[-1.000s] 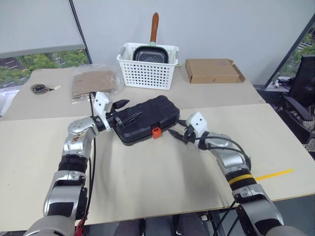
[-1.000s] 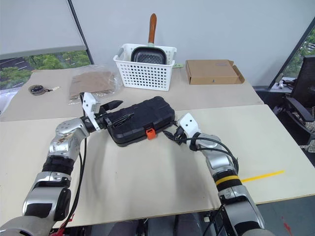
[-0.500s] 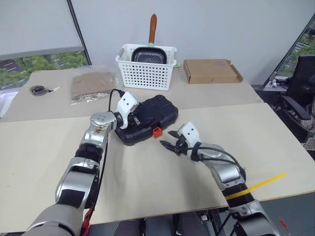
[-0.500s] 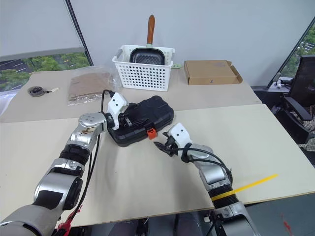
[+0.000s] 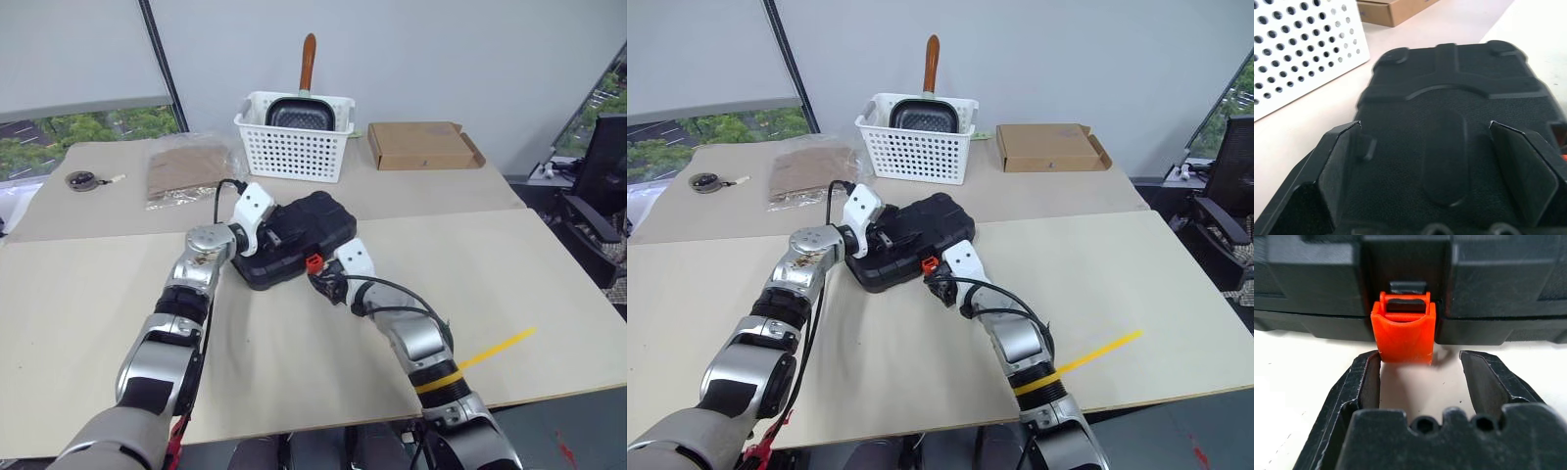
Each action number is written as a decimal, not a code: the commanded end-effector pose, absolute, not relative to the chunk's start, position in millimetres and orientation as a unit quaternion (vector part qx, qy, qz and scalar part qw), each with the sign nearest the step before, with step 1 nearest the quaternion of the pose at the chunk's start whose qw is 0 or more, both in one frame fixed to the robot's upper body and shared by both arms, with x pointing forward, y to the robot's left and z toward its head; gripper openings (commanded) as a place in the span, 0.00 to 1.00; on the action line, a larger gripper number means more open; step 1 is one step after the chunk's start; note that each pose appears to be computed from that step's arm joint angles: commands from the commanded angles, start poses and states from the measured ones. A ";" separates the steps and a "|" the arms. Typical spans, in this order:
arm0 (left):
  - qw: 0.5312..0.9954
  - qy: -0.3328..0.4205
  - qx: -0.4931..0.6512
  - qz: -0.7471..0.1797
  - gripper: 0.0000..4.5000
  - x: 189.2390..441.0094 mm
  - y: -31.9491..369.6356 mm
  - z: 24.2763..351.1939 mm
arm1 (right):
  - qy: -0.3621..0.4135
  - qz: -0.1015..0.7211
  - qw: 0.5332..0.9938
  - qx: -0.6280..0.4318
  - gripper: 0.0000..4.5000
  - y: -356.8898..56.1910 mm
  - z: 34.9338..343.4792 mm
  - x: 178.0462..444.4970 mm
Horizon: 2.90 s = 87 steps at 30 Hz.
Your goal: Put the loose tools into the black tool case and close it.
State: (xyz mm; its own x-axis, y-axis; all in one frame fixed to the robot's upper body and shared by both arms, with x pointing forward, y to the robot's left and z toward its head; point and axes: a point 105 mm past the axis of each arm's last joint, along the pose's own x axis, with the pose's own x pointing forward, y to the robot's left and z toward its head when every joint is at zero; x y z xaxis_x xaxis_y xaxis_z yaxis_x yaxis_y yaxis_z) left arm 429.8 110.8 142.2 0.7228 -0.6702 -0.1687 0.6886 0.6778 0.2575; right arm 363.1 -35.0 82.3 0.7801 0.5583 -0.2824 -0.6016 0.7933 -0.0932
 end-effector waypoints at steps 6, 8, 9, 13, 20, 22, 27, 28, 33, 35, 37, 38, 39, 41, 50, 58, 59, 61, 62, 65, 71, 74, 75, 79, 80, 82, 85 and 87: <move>0.921 0.075 0.142 -0.356 1.00 429.5 111.9 115.7 | 0.078 0.308 0.943 -0.102 0.13 -29.7 106.5 362.5; 0.919 0.077 0.141 -0.360 1.00 428.0 110.0 112.9 | 0.068 0.307 0.944 -0.102 0.01 -29.6 112.0 360.9; 0.919 0.078 0.140 -0.361 1.00 427.6 109.4 112.1 | 0.064 0.306 0.944 -0.102 0.01 -29.4 113.8 360.4; 0.917 0.078 0.137 -0.368 1.00 426.5 105.3 109.9 | 0.067 0.310 0.941 -0.113 0.01 -27.7 112.1 355.2; 0.916 0.078 0.134 -0.370 1.00 426.0 101.6 107.6 | 0.092 0.300 0.943 -0.109 0.47 -26.7 101.1 352.5; 0.915 0.079 0.134 -0.372 1.00 425.1 100.5 105.9 | 0.097 0.291 0.946 -0.106 0.62 -27.1 97.8 354.9; 0.913 0.080 0.134 -0.376 1.00 424.2 98.8 104.8 | 0.099 0.264 0.957 -0.072 1.00 -27.9 98.0 362.2; 0.913 0.080 0.134 -0.376 1.00 424.2 98.7 104.9 | 0.092 0.261 0.958 -0.070 1.00 -28.0 100.4 363.9; 0.913 0.080 0.134 -0.376 1.00 424.5 99.1 105.3 | 0.073 0.254 0.961 -0.077 0.87 -30.9 106.6 367.3; 0.913 0.081 0.134 -0.377 1.00 424.2 99.5 104.9 | 0.063 0.256 0.961 -0.085 0.74 -31.7 109.8 367.3; 0.913 0.082 0.134 -0.378 1.00 423.9 99.6 103.9 | 0.054 0.259 0.960 -0.091 0.59 -31.8 113.4 367.2; 0.912 0.083 0.134 -0.378 1.00 423.6 99.3 103.0 | 0.051 0.260 0.960 -0.091 0.54 -31.4 114.9 367.0; 0.912 0.084 0.134 -0.379 1.00 423.4 98.9 102.4 | 0.049 0.261 0.960 -0.090 0.45 -31.0 116.0 367.0; 0.911 0.085 0.133 -0.380 1.00 423.2 97.6 101.7 | 0.045 0.264 0.959 -0.092 0.30 -30.2 117.1 367.0; 0.911 0.088 0.134 -0.380 1.00 423.6 97.3 99.7 | 0.043 0.289 0.948 -0.125 0.28 -31.0 116.8 358.3; 0.908 0.091 0.136 -0.384 1.00 420.3 93.9 93.7 | 0.036 0.292 0.946 -0.138 0.28 -36.7 126.6 354.9; 0.908 0.091 0.136 -0.386 1.00 419.7 93.0 92.9 | 0.037 0.294 0.945 -0.140 0.28 -36.6 127.0 354.2; 0.907 0.092 0.135 -0.387 1.00 418.9 91.6 91.6 | 0.039 0.296 0.944 -0.142 0.28 -37.3 127.7 352.0; 0.907 0.093 0.135 -0.387 1.00 418.7 91.4 91.2 | 0.041 0.297 0.944 -0.141 0.28 -37.7 127.8 351.0; 0.907 0.094 0.134 -0.387 1.00 418.2 91.0 90.2 | 0.044 0.298 0.943 -0.142 0.28 -38.6 127.9 349.0; 0.906 0.096 0.132 -0.391 1.00 416.7 88.4 87.8 | 0.048 0.295 0.944 -0.140 0.28 -39.9 126.9 348.7; 0.906 0.097 0.132 -0.391 1.00 416.6 88.9 87.4 | 0.040 0.293 0.945 -0.139 0.28 -39.2 131.8 349.0; 0.906 0.097 0.132 -0.391 1.00 416.6 89.0 87.3 | 0.038 0.293 0.945 -0.139 0.28 -39.0 133.5 349.2; 0.906 0.098 0.131 -0.391 1.00 416.5 88.2 87.1 | 0.032 0.293 0.946 -0.137 0.28 -37.6 137.4 350.2; 0.906 0.097 0.131 -0.391 1.00 416.5 87.7 87.1 | 0.031 0.292 0.946 -0.136 0.28 -37.4 137.9 350.7; 0.905 0.097 0.131 -0.392 1.00 416.5 86.6 87.3 | 0.030 0.292 0.946 -0.135 0.28 -36.7 138.2 351.6; 0.905 0.097 0.130 -0.393 1.00 416.5 85.5 87.4 | 0.033 0.295 0.946 -0.128 0.28 -36.3 137.2 351.3; 0.905 0.097 0.129 -0.394 1.00 416.5 84.8 87.3 | 0.035 0.293 0.947 -0.126 0.39 -38.0 136.0 350.9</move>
